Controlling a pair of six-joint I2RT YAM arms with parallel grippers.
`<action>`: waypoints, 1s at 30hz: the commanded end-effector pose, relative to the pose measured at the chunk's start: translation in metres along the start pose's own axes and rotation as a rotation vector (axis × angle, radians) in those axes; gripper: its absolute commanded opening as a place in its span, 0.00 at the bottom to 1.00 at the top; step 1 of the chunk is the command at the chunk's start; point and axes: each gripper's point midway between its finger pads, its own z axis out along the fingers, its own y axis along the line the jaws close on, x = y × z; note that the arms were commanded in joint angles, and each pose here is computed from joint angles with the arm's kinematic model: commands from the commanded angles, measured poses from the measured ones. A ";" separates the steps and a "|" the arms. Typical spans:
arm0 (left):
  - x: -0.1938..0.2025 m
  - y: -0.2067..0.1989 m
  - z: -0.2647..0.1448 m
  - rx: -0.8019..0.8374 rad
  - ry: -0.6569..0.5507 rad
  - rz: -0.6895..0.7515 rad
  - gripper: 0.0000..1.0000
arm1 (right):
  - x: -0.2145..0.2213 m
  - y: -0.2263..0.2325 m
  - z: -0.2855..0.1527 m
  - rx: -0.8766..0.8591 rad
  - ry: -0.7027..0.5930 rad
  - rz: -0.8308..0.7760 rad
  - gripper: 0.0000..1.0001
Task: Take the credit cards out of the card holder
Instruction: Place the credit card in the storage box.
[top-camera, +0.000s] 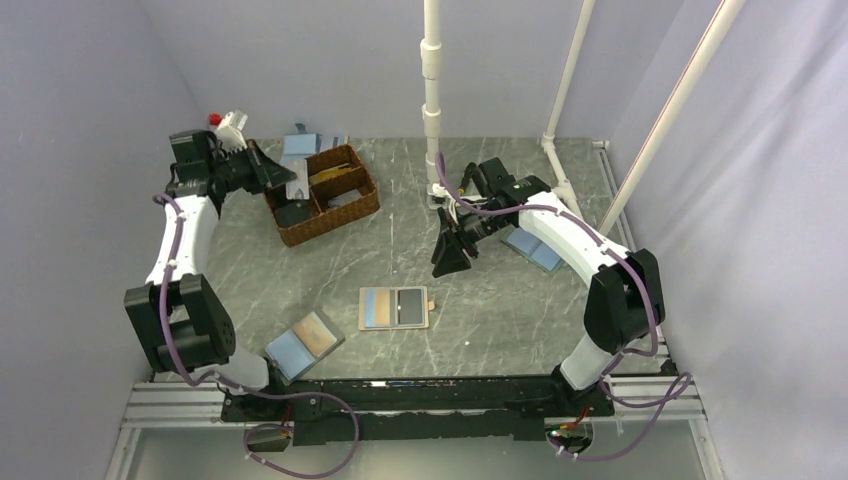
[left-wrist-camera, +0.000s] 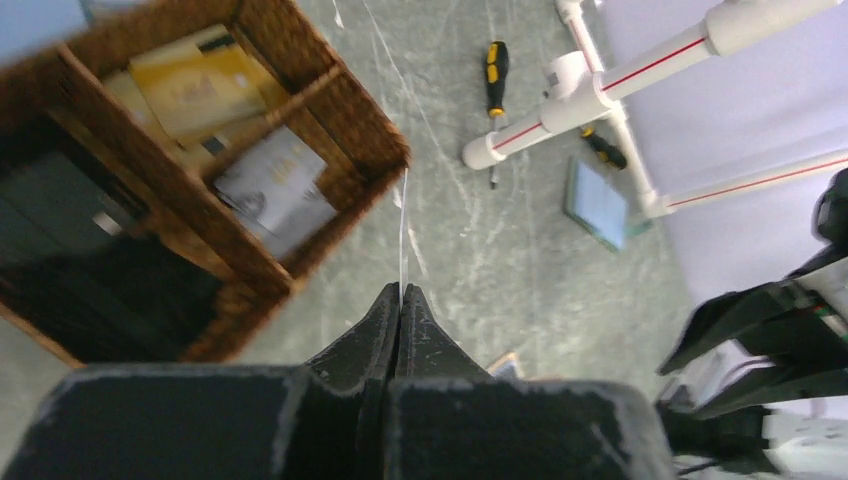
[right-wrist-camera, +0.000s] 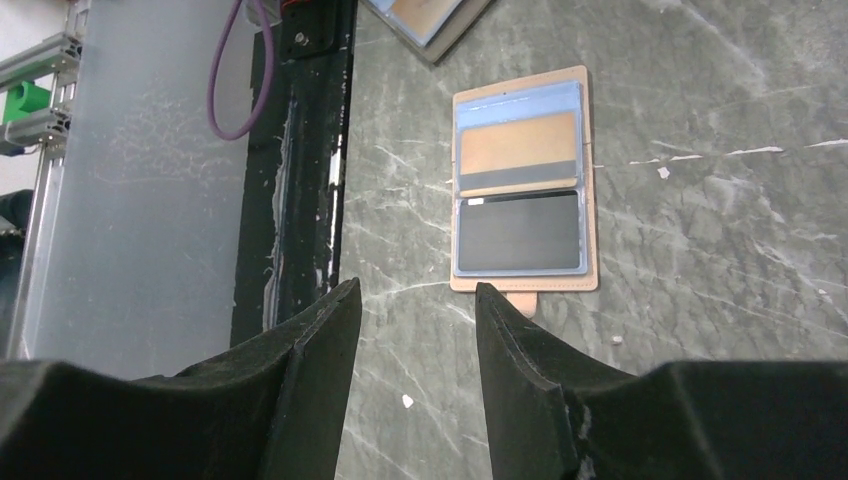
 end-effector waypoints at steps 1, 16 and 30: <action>-0.011 0.003 0.005 0.042 0.066 0.290 0.00 | -0.004 0.000 -0.003 -0.007 -0.003 -0.051 0.49; 0.011 0.040 0.119 0.044 0.400 0.561 0.00 | 0.005 -0.002 0.002 -0.042 0.016 -0.032 0.48; 0.037 0.062 0.176 -0.080 0.495 0.569 0.36 | 0.008 -0.002 0.003 -0.056 0.019 -0.028 0.48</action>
